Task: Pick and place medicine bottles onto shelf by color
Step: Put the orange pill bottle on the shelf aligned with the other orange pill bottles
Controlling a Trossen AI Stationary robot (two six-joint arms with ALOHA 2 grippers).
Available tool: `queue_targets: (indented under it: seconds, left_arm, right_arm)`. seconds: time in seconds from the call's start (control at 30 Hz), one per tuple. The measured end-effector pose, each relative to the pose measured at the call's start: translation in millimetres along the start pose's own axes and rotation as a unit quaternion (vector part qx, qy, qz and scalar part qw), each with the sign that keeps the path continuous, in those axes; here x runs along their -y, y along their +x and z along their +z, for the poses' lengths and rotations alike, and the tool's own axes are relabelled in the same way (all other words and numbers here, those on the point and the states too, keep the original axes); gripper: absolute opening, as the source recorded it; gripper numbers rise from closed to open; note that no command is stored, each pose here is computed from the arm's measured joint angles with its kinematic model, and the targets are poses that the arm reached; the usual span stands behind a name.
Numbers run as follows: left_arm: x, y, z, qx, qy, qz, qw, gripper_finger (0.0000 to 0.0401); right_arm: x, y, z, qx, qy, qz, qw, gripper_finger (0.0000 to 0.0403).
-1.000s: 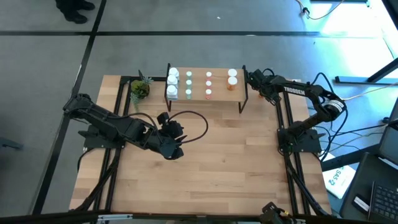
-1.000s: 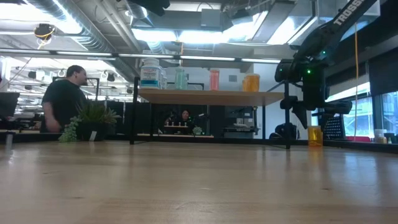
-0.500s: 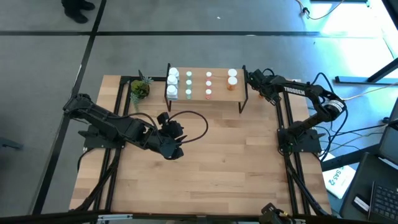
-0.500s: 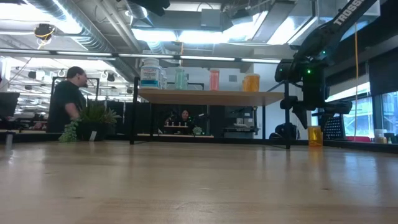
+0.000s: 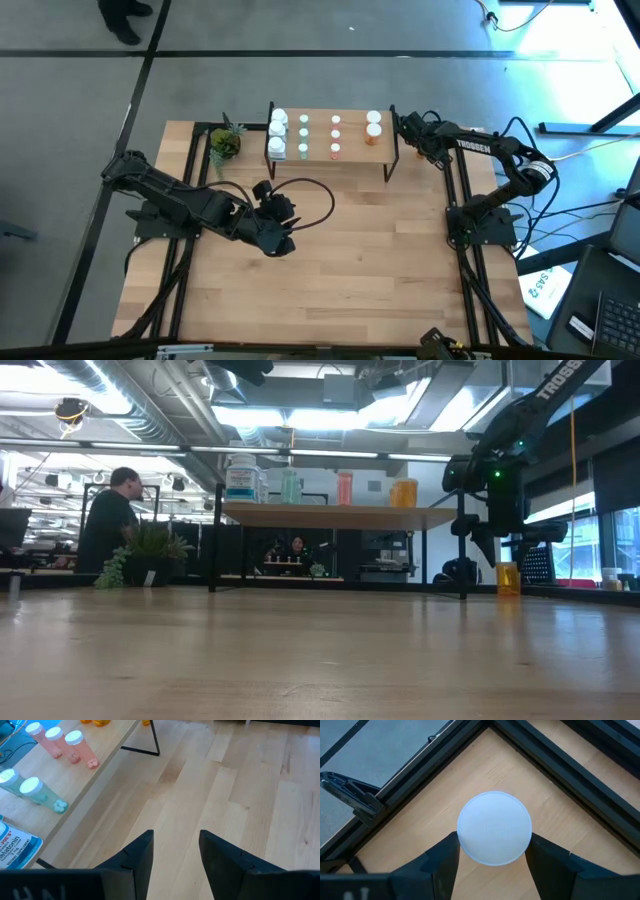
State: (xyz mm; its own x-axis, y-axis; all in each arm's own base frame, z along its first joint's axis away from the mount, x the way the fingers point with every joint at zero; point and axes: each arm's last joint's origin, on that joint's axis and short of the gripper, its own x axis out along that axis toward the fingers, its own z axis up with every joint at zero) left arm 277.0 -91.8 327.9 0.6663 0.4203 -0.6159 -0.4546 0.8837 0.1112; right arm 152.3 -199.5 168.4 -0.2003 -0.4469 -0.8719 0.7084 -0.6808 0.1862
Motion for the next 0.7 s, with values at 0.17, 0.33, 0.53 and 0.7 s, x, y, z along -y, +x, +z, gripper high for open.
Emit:
queue_targets:
  seconds: [0.17,0.33,0.53,0.7]
  left_arm:
    - [0.0,0.0,0.0,0.000,0.000,0.000,1.000,0.0151]
    - [0.1,-0.1,-0.1,0.000,0.000,0.000,1.000,0.0151]
    - [0.1,-0.1,0.0,0.000,0.000,0.000,1.000,0.0151]
    - [0.0,0.0,0.0,0.000,0.000,0.000,1.000,0.0151]
  right_arm:
    - [0.1,-0.3,-0.6,-0.001,-0.002,0.000,1.000,0.0216]
    - [0.0,-1.4,-2.9,0.000,-0.007,0.001,1.000,0.0216]
    - [0.1,-1.5,-3.0,0.000,-0.007,0.000,1.000,0.0216]
    - [0.7,-1.4,-3.0,0.002,-0.008,-0.003,1.000,0.0216]
